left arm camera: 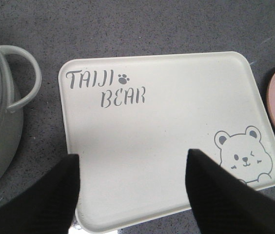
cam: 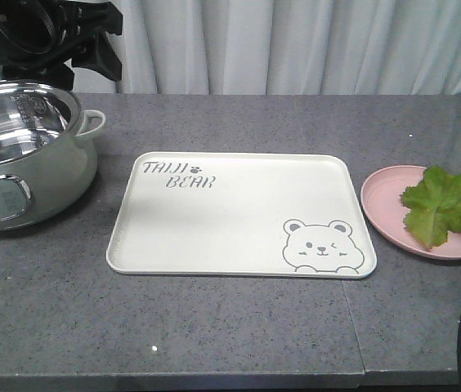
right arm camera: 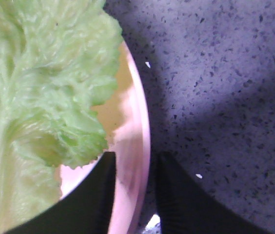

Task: Transfer vegetables to tray and serve
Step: 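Grasp the rim of the pink plate with the right gripper, then lift the pink plate and carry it over the tray with the right gripper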

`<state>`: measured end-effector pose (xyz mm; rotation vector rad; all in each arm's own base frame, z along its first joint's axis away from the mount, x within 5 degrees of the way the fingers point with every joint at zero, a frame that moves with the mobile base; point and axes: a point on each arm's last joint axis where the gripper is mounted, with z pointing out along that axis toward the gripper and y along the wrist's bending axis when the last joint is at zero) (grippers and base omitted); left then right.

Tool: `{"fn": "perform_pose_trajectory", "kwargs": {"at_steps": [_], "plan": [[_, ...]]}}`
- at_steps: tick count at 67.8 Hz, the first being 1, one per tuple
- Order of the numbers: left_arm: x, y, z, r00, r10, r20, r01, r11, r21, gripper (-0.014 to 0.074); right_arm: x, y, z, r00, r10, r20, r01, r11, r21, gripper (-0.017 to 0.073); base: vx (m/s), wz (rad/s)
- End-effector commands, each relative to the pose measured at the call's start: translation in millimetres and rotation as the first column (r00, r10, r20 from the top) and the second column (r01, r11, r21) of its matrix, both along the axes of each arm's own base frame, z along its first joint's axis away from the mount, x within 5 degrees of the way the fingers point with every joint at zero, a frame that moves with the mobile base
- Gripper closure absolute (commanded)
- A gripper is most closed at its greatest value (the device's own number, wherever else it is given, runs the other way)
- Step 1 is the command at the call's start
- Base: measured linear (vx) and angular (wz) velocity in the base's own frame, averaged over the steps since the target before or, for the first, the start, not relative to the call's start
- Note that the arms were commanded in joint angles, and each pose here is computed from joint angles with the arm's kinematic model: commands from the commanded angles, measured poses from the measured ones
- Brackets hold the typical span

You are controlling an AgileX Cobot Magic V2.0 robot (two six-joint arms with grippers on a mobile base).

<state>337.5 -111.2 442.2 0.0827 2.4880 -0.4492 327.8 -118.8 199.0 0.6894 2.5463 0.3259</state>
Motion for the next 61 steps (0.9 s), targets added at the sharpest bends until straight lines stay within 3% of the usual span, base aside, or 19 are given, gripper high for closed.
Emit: {"fn": "perform_pose_trajectory", "kwargs": {"at_steps": [1, 6, 21, 29, 43, 48, 53, 61], "plan": [[-12.4, 2.4, 22.2, 0.996, 0.002, 0.087, 0.002, 0.999, -0.042, 0.015, 2.6, -2.6, 20.8, 0.997, -0.012, 0.077, 0.015, 0.999, -0.029, 0.0514, 0.0, 0.0], [-12.4, 2.4, 22.2, 0.996, 0.002, 0.087, 0.002, 0.999, -0.042, 0.015, 2.8, -3.2, 21.0, 0.997, -0.016, 0.081, 0.018, 0.999, -0.03, 0.0576, 0.0, 0.0], [-12.4, 2.4, 22.2, 0.996, 0.002, 0.087, 0.002, 0.999, -0.042, 0.015, 2.4, -3.4, 34.1, 0.99, -0.021, 0.141, 0.03, 0.998, -0.057, 0.0569, 0.0, 0.0], [-12.3, 2.4, 22.3, 0.996, 0.002, 0.089, 0.002, 0.999, -0.042, 0.015, 2.5, -4.4, 56.1, 0.978, -0.021, 0.206, 0.039, 0.996, -0.084, 0.0569, 0.0, 0.0], [-12.4, 2.4, 22.2, 0.996, 0.002, 0.088, 0.002, 0.999, -0.042, 0.015, 11.0, -1.2, 99.7, 0.964, 0.05, 0.263, -0.029, 0.996, -0.085, 0.0569, 0.0, 0.0], [-12.4, 2.4, 22.2, 0.996, 0.002, 0.088, 0.002, 0.999, -0.042, 0.015, 14.8, 1.4, 114.7, 0.951, 0.074, 0.301, -0.057, 0.996, -0.067, 0.0569, 0.0, 0.0], [-12.4, 2.4, 22.2, 0.996, 0.002, 0.088, 0.002, 0.999, -0.042, 0.015, 17.9, 9.1, 130.4, 0.927, 0.121, 0.356, -0.124, 0.992, -0.014, 0.0569, 0.0, 0.0], [-12.4, 2.4, 22.2, 0.996, 0.002, 0.088, 0.002, 0.999, -0.042, 0.015, 23.2, 26.2, 152.2, 0.859, 0.196, 0.472, -0.247, 0.968, 0.048, 0.0566, 0.0, 0.0]]}}
